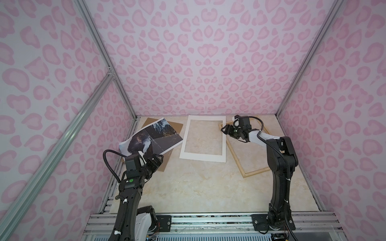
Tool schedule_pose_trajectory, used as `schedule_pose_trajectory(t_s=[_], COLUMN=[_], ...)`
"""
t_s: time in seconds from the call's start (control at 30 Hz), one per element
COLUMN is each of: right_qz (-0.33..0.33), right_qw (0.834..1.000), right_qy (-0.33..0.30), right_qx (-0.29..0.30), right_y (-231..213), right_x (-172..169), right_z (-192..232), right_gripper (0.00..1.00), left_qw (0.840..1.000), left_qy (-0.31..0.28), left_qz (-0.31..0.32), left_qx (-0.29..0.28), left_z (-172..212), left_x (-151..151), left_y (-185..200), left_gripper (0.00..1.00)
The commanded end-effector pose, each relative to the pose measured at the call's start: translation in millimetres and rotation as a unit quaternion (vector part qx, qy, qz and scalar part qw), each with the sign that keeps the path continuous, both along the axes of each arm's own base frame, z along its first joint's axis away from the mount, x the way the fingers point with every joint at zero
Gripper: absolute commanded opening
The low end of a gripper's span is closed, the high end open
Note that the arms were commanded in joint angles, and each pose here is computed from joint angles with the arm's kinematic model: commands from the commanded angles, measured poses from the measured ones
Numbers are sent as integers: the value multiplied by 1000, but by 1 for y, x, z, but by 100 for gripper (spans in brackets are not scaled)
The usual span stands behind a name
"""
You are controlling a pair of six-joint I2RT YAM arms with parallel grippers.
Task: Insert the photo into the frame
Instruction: 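Raise the left gripper over the photo while the right gripper reaches toward the white mat, then lower the right gripper onto the white mat's edge nearest the wooden frame and grasp it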
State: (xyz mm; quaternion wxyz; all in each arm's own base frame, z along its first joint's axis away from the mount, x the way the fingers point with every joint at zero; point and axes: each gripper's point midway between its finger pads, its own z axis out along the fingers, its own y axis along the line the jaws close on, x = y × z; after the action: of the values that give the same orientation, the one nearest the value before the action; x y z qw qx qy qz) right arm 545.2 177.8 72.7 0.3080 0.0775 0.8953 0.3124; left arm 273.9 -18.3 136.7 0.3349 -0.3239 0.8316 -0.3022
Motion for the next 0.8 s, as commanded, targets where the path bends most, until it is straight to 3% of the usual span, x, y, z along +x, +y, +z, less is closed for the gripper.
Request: schedule_pose_trajectory(t_s=[0.0,0.3,0.47,0.77], right_qz=[-20,-5,-6,16], right_qw=[999,996,993,982], right_qy=[3,16,10,7], right_qx=[25,93,115,188], right_y=[-3,3,1,11], right_x=[13,35,41,52], right_z=[0,-17,-14,-7], right_gripper=[74,60,57,40], left_qw=[1000,999,999,998], left_qy=[-20,-34,-38,-55], left_qz=[-10,-9,-3,0], left_qx=[-13,-16,-21,-33], left_z=[13,26,30,50], left_x=[2,2,0,2], left_y=[-5,-6,-6,-8], left_gripper=[98,98,98,98])
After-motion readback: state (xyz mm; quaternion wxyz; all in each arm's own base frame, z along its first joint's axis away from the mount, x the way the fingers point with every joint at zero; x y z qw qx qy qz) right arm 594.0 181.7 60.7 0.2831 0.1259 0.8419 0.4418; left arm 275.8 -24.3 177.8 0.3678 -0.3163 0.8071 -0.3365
